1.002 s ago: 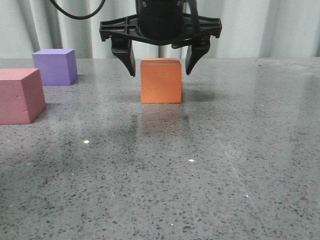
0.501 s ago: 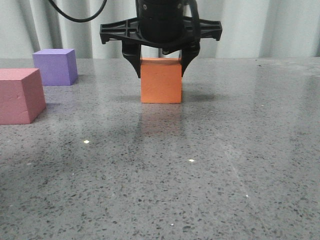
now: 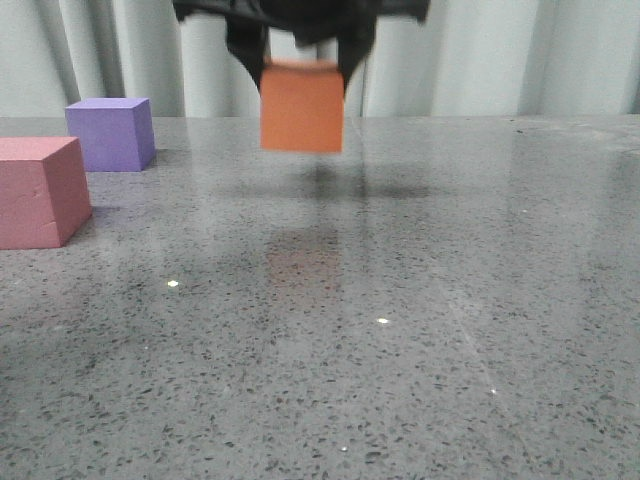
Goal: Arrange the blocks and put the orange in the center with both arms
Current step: 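Lift the orange cube and carry it toward the purple cube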
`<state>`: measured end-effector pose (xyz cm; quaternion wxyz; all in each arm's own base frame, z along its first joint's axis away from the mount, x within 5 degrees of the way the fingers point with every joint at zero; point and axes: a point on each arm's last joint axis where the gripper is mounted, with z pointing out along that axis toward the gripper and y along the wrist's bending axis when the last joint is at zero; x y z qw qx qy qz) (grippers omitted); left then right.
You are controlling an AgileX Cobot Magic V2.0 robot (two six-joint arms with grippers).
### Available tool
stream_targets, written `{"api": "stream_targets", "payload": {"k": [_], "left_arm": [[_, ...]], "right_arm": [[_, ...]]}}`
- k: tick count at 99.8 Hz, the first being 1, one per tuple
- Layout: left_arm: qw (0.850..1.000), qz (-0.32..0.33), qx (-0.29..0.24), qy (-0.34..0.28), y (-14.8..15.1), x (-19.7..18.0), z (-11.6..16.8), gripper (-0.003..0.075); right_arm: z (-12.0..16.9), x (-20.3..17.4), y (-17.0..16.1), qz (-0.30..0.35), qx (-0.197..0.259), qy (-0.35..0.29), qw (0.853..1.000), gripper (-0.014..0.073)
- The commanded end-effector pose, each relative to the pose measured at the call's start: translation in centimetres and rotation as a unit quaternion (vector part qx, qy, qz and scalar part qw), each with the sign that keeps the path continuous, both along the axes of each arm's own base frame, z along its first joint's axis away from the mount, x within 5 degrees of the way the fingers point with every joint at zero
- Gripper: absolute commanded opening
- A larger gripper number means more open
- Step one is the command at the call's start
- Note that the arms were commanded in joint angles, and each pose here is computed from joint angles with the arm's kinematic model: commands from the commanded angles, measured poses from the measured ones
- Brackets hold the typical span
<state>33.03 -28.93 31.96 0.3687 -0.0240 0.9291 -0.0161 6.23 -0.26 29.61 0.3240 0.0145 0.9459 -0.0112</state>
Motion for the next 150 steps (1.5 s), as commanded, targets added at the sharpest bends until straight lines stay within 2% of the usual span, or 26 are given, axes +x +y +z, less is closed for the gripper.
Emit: {"api": "stream_targets", "payload": {"k": [1,16,39,54,76,87,103,150], "left_arm": [[0.997,0.005,-0.03,-0.077,2.7,-0.7,6.0,0.0031],[0.994,0.015,-0.019,-0.104,6.4,-0.6,9.1,0.0031],[0.993,0.042,0.0,-0.106,11.1,-0.2,10.7,0.0031],[0.994,0.068,0.011,-0.085,13.9,-0.4,9.4,0.0031],[0.995,0.06,-0.028,-0.078,16.7,-1.5,7.0,0.0031],[0.995,0.066,-0.028,-0.071,18.0,-1.7,5.4,0.0031],[0.996,0.059,-0.015,-0.063,18.5,-1.7,4.5,0.0031],[0.996,0.038,-0.024,-0.076,18.1,-1.4,4.4,0.0031]], "right_arm": [[1.0,0.4,-0.1,0.003,-0.006,-0.037,0.999,-0.0067],[1.0,0.4,-0.1,0.002,-0.01,-0.039,0.999,-0.0067],[1.0,0.5,-0.1,0.002,-0.011,-0.041,0.999,-0.0067],[1.0,0.5,-0.1,0.002,-0.012,-0.042,0.999,-0.0067],[1.0,0.5,-0.1,0.002,-0.012,-0.042,0.999,-0.0067],[1.0,0.5,-0.1,0.002,-0.012,-0.043,0.999,-0.0067],[1.0,0.5,-0.1,0.002,-0.012,-0.043,0.999,-0.0067],[1.0,0.5,-0.1,0.002,-0.012,-0.043,0.999,-0.0067]]}}
